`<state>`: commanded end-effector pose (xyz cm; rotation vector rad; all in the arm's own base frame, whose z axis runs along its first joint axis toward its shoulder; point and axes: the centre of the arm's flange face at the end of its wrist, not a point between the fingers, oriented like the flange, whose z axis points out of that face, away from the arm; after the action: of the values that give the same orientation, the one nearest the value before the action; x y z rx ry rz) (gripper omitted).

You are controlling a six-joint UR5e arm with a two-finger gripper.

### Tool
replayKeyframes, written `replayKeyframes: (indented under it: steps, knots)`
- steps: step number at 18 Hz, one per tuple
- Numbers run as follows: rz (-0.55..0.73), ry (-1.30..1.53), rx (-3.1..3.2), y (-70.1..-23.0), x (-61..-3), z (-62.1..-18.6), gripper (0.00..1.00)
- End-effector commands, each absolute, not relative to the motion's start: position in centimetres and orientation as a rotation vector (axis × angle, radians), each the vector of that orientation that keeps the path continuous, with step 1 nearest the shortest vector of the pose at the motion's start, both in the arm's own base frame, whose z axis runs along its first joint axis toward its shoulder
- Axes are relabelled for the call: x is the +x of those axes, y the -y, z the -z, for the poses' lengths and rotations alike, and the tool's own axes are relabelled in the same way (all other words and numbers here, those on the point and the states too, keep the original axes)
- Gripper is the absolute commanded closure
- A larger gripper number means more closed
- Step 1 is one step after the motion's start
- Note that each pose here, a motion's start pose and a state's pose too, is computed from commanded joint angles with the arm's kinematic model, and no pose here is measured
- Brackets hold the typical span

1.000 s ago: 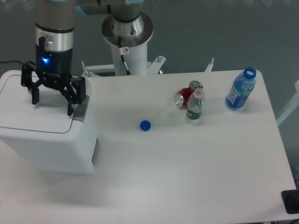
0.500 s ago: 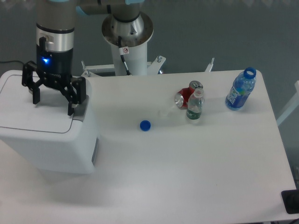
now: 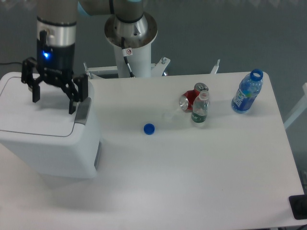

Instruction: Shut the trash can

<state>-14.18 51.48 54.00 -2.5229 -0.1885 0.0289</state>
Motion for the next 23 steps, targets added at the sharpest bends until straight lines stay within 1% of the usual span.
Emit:
replayKeyframes:
  steps: [2, 4, 7, 9, 12, 17, 20, 23]
  knots:
    - [-0.058, 0.202, -2.52, -50.9, -15.3, -54.4, 0.0]
    - [-0.112, 0.182, -2.537, -50.4, -16.4, -54.3, 0.0]
    - [-0.259, 0.135, -2.608, -49.4, -19.1, -53.4, 0.0]
    - [-0.31, 0.092, -2.655, -48.2, -21.8, -52.8, 0.0]
    - [-0.344, 0.038, -2.731, -46.4, -26.6, -50.9, 0.0]
    - [-0.416, -0.05, -2.826, -42.5, -32.3, -50.1, 0.0]
    - [-0.397, -0.208, -2.89, -40.0, -34.8, -49.3, 0.0]
    - [-0.403, -0.347, -2.919, -37.1, -36.4, -50.7, 0.0]
